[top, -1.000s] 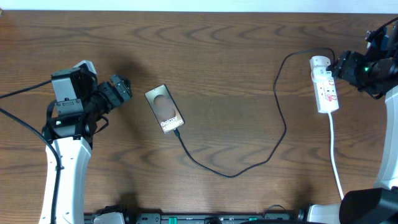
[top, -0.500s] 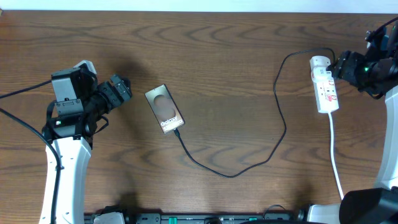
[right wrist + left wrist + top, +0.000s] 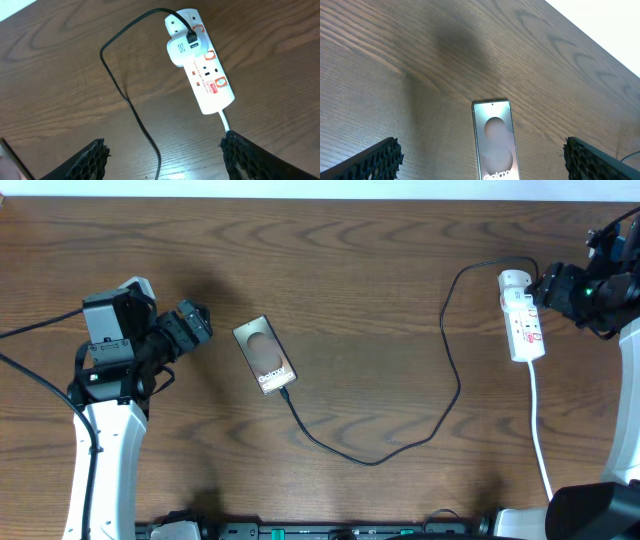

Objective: Plug charger to phone and switch on socket
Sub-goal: 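Lift the right gripper up off the power strip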

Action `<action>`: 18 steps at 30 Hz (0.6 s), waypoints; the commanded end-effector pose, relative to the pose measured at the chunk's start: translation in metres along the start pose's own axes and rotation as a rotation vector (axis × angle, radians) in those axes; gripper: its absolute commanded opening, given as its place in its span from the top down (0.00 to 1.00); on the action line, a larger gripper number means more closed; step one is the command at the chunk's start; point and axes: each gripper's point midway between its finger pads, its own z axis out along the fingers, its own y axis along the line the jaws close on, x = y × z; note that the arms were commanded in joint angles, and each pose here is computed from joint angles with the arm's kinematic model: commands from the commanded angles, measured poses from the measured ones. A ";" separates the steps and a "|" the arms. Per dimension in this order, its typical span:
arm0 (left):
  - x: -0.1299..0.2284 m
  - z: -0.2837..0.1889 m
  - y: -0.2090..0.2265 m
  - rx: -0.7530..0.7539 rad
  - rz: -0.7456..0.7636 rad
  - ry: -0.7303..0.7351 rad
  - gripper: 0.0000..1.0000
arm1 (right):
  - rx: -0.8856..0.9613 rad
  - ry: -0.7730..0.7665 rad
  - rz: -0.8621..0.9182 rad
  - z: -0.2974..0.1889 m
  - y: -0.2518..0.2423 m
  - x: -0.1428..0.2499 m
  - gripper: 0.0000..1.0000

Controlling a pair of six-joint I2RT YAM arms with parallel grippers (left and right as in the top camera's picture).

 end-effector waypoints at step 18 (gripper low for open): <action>-0.002 -0.001 0.002 -0.008 0.007 -0.006 0.02 | -0.012 0.007 -0.024 -0.005 0.005 0.004 0.27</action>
